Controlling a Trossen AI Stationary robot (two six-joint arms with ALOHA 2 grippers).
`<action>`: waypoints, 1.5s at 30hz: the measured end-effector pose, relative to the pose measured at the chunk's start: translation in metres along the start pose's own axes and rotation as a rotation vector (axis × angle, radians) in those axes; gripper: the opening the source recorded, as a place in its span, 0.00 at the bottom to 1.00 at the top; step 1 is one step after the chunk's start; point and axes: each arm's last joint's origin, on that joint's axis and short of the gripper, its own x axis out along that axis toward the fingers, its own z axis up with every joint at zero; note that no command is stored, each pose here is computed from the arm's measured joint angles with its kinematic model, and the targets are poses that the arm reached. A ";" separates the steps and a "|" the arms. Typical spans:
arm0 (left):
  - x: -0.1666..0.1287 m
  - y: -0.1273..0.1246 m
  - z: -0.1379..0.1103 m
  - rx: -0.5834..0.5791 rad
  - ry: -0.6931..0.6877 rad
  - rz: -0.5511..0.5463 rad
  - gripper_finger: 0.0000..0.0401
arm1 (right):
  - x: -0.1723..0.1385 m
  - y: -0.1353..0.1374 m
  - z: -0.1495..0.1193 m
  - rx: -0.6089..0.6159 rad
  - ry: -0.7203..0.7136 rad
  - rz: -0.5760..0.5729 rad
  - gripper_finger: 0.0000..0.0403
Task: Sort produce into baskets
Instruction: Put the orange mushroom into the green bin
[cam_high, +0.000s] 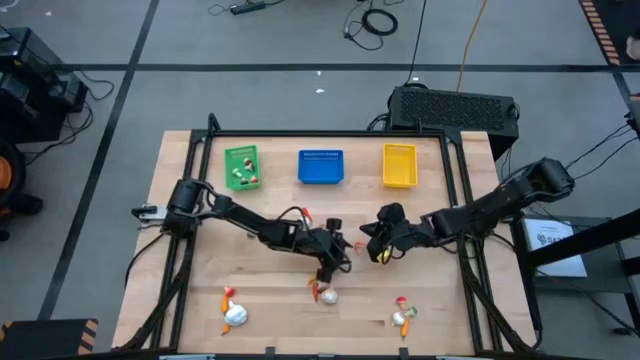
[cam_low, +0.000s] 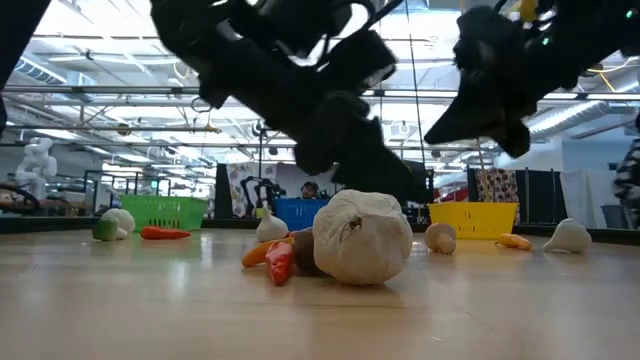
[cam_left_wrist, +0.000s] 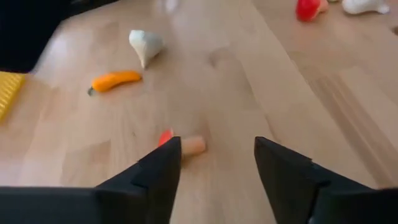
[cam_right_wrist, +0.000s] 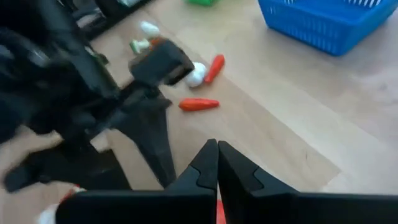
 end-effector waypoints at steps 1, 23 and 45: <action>0.003 0.003 0.003 -0.003 -0.007 0.012 0.57 | -0.004 0.002 0.000 -0.003 -0.010 0.007 0.00; 0.043 0.032 -0.019 -0.116 0.020 -0.058 0.73 | -0.026 0.009 -0.004 -0.044 -0.087 -0.011 0.00; 0.043 0.034 -0.024 -0.120 0.040 -0.074 0.53 | -0.026 0.006 -0.006 0.005 -0.075 -0.036 0.00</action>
